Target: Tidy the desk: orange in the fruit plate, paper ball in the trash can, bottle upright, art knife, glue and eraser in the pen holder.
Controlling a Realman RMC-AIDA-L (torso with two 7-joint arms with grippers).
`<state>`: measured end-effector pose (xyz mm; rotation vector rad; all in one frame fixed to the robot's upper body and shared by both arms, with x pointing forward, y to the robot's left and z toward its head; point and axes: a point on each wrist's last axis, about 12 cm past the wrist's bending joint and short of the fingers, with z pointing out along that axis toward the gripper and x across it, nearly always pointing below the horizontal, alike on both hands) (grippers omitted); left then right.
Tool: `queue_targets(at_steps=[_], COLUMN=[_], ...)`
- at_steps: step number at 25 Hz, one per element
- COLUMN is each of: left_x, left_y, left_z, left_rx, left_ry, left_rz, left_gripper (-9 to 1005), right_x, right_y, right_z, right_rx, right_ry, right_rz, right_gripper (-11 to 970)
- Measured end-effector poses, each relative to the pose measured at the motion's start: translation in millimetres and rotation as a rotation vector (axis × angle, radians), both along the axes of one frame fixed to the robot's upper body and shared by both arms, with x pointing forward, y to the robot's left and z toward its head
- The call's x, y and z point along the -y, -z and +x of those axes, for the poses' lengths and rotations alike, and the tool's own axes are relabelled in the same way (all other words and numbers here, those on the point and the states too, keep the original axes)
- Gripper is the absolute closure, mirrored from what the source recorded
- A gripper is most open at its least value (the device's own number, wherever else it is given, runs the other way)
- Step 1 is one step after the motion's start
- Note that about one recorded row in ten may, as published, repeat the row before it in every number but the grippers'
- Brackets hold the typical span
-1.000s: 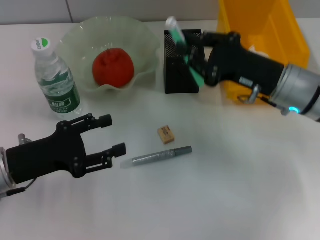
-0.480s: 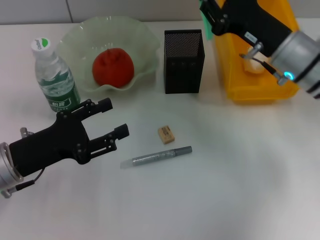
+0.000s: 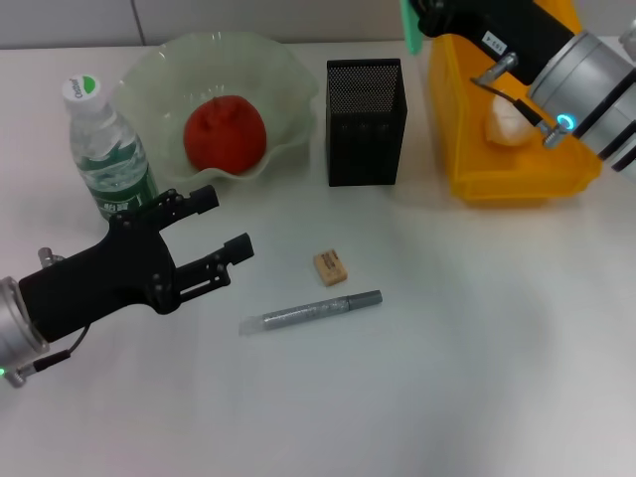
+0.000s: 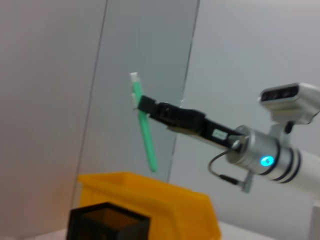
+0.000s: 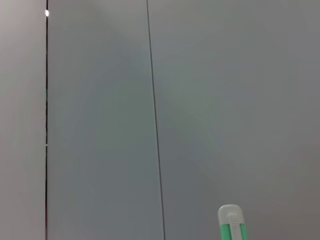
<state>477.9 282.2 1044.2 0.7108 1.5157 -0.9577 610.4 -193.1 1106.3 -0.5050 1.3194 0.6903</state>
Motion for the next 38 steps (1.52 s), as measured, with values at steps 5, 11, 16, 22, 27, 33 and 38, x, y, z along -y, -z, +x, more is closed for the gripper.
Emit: queue_targets(at_steps=[5, 11, 16, 22, 27, 33, 38], left_x=[-3.7, -8.2, -11.0, -14.3, -16.3, -16.8, -16.6], left_y=[2.7, -3.8, -7.2, -4.6, -3.9, -3.0, -2.0], left_z=[14.4, 23.5, 25.4, 26.8, 25.8, 20.1, 19.3], left_rx=[-0.033, -0.009, 0.008, -0.002, -0.009, -0.016, -0.012], left_ry=[-0.058, -0.044, -0.028, -0.020, -0.031, -0.017, -0.012], left_rz=[0.059, 0.111, 0.140, 0.200, 0.198, 0.185, 0.195], left_gripper=[228, 228, 228, 228, 227, 227, 227], right_x=[-2.4, -4.2, -6.5, -8.6, -11.0, -16.6, -26.4], right_y=[3.1, 2.8, -2.3, -4.6, -5.3, -7.0, -9.8], right_z=[2.8, 10.0, 14.7, 16.0, 17.4, 22.6, 26.5], right_rx=[-0.029, -0.054, -0.054, -0.059, -0.070, -0.081, -0.086], right_ry=[0.009, 0.033, 0.033, 0.021, 0.012, 0.014, -0.013], right_rz=[-0.017, -0.036, -0.025, -0.017, -0.017, -0.035, -0.061], right_gripper=[773, 772, 772, 772, 772, 773, 773])
